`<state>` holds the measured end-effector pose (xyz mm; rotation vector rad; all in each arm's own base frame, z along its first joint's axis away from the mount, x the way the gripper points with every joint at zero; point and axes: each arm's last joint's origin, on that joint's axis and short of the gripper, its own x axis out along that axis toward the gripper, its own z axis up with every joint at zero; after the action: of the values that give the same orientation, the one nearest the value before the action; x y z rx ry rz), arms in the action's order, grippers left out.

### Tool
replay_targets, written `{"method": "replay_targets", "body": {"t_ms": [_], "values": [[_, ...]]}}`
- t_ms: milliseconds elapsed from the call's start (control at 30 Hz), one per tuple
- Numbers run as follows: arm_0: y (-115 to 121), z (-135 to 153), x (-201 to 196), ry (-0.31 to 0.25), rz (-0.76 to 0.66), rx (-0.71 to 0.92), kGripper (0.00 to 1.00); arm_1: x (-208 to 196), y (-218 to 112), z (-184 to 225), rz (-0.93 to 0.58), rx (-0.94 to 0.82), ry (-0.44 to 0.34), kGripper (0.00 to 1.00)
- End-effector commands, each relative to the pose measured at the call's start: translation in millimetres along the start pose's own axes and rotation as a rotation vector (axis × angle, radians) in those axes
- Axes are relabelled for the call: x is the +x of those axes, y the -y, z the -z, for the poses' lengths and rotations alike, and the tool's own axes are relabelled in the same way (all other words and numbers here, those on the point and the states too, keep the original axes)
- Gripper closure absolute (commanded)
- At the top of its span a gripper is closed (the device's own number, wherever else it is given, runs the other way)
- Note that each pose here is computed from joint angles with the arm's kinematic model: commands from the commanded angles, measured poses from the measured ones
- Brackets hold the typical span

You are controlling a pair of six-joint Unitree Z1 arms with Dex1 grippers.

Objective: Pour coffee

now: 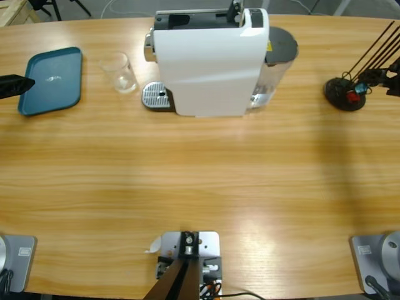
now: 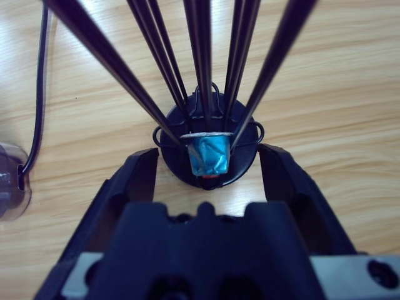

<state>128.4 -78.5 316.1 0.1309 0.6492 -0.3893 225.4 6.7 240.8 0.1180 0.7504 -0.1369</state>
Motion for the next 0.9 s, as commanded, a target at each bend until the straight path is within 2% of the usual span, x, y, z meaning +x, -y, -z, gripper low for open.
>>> {"method": "replay_targets", "body": {"t_ms": [33,433,467,500,533,600,667,900], "values": [[1.1,8.7,10.8,-0.046,-0.016,0.022,0.023,12.8,4.6,9.9,0.043,0.013,-0.051,0.406],[1.3,8.4,11.5,-0.046,-0.016,0.022,0.027,16.1,8.1,8.7,0.071,0.022,-0.055,0.431],[1.3,8.4,11.5,-0.046,-0.016,0.022,0.027,16.1,8.1,8.7,0.070,0.022,-0.055,0.537],[1.3,8.4,11.5,-0.046,-0.016,0.022,0.027,16.1,8.1,8.7,0.070,0.021,-0.055,0.596],[1.3,8.4,11.5,-0.046,-0.016,0.022,0.027,15.9,8.1,8.8,0.068,0.021,-0.055,0.722],[1.3,8.4,11.5,-0.046,-0.016,0.022,0.027,15.0,8.1,9.4,0.065,0.020,-0.053,0.882],[1.3,8.4,11.5,-0.046,-0.016,0.022,0.027,14.8,8.2,9.9,0.063,0.019,-0.052,0.977],[1.3,8.4,11.8,-0.047,-0.016,0.022,0.027,12.7,8.8,12.5,0.059,0.003,-0.031,1.000]]}}
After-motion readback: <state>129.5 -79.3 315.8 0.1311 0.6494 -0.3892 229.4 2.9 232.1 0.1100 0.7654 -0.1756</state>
